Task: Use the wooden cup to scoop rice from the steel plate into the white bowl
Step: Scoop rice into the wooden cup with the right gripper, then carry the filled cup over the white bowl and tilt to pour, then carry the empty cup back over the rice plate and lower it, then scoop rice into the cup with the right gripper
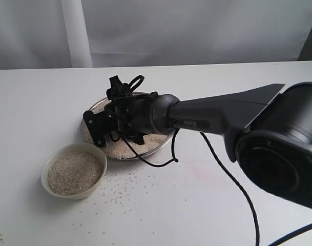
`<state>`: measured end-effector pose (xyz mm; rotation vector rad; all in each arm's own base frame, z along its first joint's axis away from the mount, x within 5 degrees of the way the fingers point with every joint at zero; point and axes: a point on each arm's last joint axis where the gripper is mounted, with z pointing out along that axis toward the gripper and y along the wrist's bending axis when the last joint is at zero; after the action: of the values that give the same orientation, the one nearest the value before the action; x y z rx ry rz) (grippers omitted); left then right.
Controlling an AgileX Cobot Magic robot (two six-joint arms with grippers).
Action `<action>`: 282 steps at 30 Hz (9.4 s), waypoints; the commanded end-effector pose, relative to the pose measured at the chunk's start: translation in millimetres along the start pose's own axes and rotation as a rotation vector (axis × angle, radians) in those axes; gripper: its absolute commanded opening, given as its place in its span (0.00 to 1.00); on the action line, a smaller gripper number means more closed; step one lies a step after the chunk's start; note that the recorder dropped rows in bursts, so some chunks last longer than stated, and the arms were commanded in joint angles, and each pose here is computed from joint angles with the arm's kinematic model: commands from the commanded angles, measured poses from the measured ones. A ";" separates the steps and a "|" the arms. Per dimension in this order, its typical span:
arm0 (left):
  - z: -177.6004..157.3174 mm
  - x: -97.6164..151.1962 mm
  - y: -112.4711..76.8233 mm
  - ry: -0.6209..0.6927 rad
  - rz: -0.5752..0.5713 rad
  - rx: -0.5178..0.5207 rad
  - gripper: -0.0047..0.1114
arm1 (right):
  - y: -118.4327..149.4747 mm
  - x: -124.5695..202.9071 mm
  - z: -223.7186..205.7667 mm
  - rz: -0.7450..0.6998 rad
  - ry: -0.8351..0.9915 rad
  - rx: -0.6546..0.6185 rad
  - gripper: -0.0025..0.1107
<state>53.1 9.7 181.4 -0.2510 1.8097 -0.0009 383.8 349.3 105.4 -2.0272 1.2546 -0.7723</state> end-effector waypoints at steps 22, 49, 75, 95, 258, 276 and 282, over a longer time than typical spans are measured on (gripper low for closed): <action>-0.5 -1.8 -0.3 -0.012 0.001 0.002 0.04 | -11.8 17.8 -10.3 0.503 -0.091 -0.127 0.02; -0.5 -1.8 -0.3 -0.012 0.001 0.002 0.04 | -33.0 50.1 -46.1 1.060 -0.196 -0.207 0.02; -0.5 -1.8 -0.3 -0.012 0.001 0.002 0.04 | -48.0 -0.6 -127.4 0.490 -0.283 -0.236 0.02; -0.5 -1.8 -0.3 -0.012 0.001 0.002 0.04 | -15.9 -73.0 -129.6 -0.245 -0.284 -0.059 0.02; -0.5 -1.8 -0.3 -0.012 0.001 0.002 0.04 | -21.6 3.8 2.0 -0.147 -0.055 0.086 0.02; -0.5 -1.8 -0.3 -0.012 0.001 0.002 0.04 | -14.9 -12.9 -4.2 -0.058 -0.087 0.036 0.02; -0.5 -1.8 -0.3 -0.012 0.001 0.002 0.04 | -12.2 -12.0 -4.1 -0.006 -0.078 0.004 0.02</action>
<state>53.1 9.7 181.4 -0.2510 1.8097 -0.0009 387.0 360.4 114.5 -2.0542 1.1673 -0.7260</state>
